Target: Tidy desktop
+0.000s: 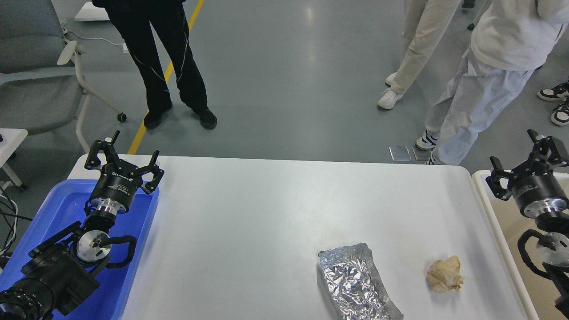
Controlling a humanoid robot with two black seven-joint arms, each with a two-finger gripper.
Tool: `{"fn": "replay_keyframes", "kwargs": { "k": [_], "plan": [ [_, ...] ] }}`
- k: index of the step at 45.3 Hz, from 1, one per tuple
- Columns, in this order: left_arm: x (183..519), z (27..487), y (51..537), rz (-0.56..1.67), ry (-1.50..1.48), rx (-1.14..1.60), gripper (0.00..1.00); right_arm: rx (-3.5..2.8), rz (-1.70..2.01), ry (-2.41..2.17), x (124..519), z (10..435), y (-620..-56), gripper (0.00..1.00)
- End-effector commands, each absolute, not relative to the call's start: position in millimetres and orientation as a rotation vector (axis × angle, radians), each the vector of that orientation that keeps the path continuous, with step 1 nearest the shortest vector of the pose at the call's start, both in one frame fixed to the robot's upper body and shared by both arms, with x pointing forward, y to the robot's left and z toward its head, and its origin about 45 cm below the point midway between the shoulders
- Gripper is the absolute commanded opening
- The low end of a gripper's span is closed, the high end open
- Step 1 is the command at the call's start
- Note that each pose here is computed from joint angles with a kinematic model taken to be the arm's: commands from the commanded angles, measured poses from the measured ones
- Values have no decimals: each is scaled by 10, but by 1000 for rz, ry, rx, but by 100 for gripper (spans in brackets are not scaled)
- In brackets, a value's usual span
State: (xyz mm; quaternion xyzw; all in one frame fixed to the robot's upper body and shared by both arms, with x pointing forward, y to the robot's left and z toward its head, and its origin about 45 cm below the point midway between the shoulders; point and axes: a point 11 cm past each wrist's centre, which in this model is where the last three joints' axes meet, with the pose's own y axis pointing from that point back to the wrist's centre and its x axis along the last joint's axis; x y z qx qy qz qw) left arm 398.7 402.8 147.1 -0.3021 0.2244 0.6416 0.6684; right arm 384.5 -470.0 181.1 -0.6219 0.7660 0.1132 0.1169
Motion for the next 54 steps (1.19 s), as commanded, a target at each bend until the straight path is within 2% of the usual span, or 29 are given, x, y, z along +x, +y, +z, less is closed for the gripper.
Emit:
{"fn": "replay_keyframes", "kwargs": {
  "k": [1,25,46,54],
  "plan": [
    [3990,1475,4027,1446,505,-682,100,-1822,330,2238,3861,1822,-4686,99],
    [3990,1475,4027,1446,505,-682,100,-1825,338,2258,3845,1777,-4681,99],
    [3990,1475,4027,1446,505,-682,100,-1972,275,2222,4017,1897,-4483,99],
    [3985,1469,4028,1447,506,-681,100,-2118,134,2241,4121,2174,-4539,99]
  ]
}}
